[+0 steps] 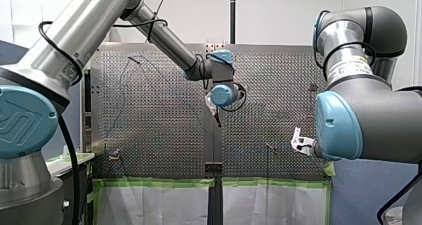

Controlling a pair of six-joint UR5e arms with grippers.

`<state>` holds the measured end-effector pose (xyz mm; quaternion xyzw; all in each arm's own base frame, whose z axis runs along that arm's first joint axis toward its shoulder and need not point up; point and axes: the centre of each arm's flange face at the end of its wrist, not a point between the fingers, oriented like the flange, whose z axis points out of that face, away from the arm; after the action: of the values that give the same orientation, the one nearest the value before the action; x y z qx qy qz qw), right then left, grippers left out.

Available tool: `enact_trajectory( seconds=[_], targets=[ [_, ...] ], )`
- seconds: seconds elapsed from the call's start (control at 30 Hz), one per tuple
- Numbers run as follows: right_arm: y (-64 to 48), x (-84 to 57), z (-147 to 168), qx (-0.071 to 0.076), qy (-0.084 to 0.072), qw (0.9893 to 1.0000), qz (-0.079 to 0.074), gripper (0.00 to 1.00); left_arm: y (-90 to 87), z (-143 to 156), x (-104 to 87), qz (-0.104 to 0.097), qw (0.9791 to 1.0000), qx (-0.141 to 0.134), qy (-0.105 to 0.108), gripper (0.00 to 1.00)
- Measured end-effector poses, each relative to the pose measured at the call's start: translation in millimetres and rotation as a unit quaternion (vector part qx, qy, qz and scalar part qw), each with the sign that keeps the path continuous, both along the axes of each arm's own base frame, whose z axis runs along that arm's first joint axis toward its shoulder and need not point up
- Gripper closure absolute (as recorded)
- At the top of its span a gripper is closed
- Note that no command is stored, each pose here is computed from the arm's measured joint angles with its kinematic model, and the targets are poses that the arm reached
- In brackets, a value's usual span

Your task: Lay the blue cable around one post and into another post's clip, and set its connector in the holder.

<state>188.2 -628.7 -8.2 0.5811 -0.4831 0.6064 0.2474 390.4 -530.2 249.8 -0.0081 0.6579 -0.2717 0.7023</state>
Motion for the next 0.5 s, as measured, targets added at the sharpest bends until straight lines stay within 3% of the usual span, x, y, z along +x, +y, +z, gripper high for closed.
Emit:
enact_trajectory(
  seconds=[0.5],
  targets=[
    [0.2, 3.4, 0.6, -0.002, -0.003, 1.0, 0.003, 1.0, 45.7, 27.3, -35.6, 0.005, 1.0, -0.002, 0.001, 0.0]
  ],
)
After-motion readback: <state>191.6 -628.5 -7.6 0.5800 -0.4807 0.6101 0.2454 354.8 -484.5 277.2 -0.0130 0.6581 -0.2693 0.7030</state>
